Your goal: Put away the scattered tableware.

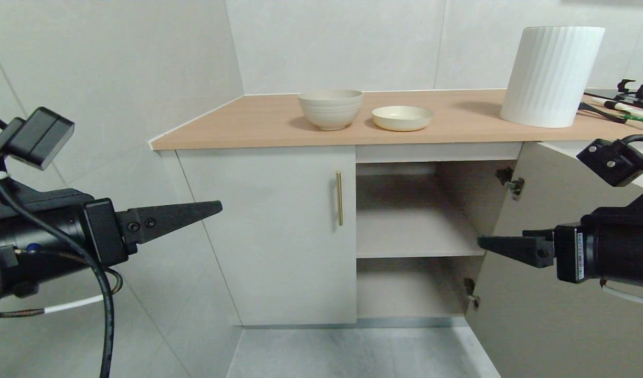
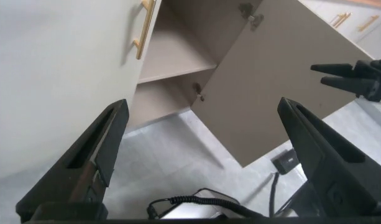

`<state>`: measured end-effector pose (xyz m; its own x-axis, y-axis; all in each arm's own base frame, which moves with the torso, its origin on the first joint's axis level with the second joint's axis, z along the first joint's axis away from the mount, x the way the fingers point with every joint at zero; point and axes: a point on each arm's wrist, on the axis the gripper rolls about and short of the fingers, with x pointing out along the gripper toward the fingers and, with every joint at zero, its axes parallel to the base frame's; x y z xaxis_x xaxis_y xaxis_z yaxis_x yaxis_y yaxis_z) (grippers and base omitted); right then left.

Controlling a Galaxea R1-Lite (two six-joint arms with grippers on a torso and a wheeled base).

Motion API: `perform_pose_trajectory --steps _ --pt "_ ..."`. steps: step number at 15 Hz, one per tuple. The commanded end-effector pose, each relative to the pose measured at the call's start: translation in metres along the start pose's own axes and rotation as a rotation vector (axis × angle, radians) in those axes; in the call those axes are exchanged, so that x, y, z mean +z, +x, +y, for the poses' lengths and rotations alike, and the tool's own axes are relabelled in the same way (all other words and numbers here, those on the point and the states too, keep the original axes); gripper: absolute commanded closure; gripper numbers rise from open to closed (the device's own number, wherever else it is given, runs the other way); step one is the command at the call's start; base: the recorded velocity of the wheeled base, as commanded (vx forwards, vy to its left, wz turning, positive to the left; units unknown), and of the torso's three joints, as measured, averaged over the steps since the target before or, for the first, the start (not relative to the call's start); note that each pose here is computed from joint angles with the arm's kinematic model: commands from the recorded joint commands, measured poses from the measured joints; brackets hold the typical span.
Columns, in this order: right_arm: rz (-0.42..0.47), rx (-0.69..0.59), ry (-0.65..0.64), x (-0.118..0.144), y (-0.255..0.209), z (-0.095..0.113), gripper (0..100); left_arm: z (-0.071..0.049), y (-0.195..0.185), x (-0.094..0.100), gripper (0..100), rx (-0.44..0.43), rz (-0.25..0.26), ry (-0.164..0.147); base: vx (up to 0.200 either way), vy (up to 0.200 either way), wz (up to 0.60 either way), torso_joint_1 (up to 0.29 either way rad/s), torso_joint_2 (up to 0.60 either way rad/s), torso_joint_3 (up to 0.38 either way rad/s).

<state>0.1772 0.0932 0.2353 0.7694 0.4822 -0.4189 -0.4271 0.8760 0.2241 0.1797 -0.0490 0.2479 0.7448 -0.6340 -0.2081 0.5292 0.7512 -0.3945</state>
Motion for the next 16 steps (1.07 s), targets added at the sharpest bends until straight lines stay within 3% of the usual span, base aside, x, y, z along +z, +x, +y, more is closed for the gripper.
perform_pose_trajectory --steps 1,14,16 --pt "-0.013 0.003 -0.002 0.001 -0.004 0.001 0 0.001 0.001 -0.001 0 0.004 0.007 0.017 0.2 0.0 0.0 0.002 0.0 0.002" --pt "-0.013 0.012 -0.007 -0.006 -0.018 -0.001 0 0.003 0.005 -0.002 0 0.007 0.018 0.011 0.2 0.0 0.0 0.002 0.0 0.002" --pt "-0.014 0.001 -0.022 -0.006 -0.018 -0.004 0 0.003 0.005 -0.002 0 0.007 0.017 0.01 0.0 0.0 0.0 0.0 0.0 0.0"
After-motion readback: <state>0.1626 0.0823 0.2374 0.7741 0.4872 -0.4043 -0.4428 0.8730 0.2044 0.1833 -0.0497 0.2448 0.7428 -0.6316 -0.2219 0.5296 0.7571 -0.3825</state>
